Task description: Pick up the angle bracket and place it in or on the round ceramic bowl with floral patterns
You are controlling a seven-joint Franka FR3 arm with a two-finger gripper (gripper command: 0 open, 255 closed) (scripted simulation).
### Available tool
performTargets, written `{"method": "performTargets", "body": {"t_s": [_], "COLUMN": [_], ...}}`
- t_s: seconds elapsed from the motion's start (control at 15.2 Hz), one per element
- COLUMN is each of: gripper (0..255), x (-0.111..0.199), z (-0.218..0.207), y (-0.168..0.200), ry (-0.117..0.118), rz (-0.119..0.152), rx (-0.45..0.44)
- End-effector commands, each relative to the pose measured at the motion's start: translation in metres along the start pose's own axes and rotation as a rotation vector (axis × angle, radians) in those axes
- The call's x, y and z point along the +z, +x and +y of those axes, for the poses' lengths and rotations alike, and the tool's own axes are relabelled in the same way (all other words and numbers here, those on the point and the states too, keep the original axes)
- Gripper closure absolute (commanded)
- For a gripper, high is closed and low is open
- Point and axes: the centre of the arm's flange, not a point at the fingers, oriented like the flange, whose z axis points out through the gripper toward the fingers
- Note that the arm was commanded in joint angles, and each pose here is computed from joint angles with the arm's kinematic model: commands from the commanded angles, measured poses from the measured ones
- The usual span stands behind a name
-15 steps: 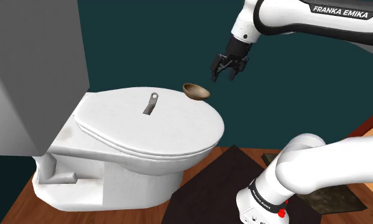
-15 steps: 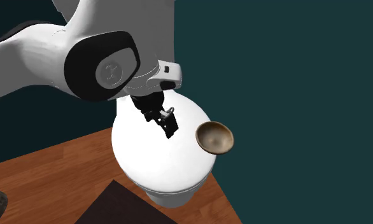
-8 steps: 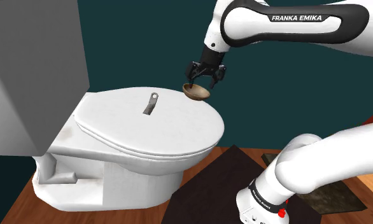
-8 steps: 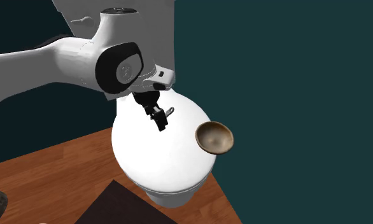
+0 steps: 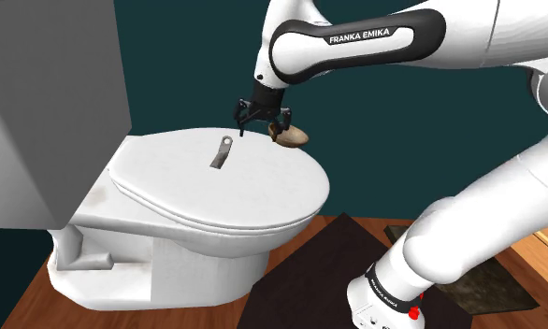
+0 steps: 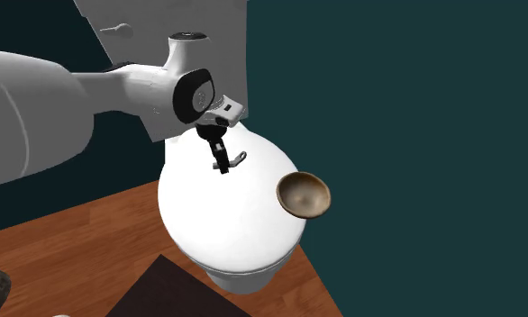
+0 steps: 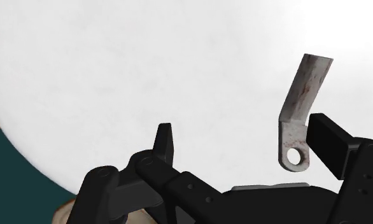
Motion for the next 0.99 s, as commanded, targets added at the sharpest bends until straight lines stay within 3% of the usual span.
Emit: {"method": "performTargets", "body": {"t_s": [0.0, 0.46, 0.92], "gripper": [0, 0, 0], "x": [0.015, 0.066, 0.098], "z": [-0.023, -0.092, -0.093], "y": [0.009, 0.046, 0.045], "ry": [0.0, -0.003, -0.003], "rz": [-0.011, -0.046, -0.046], "rx": [0.06, 0.254, 0.256]}}
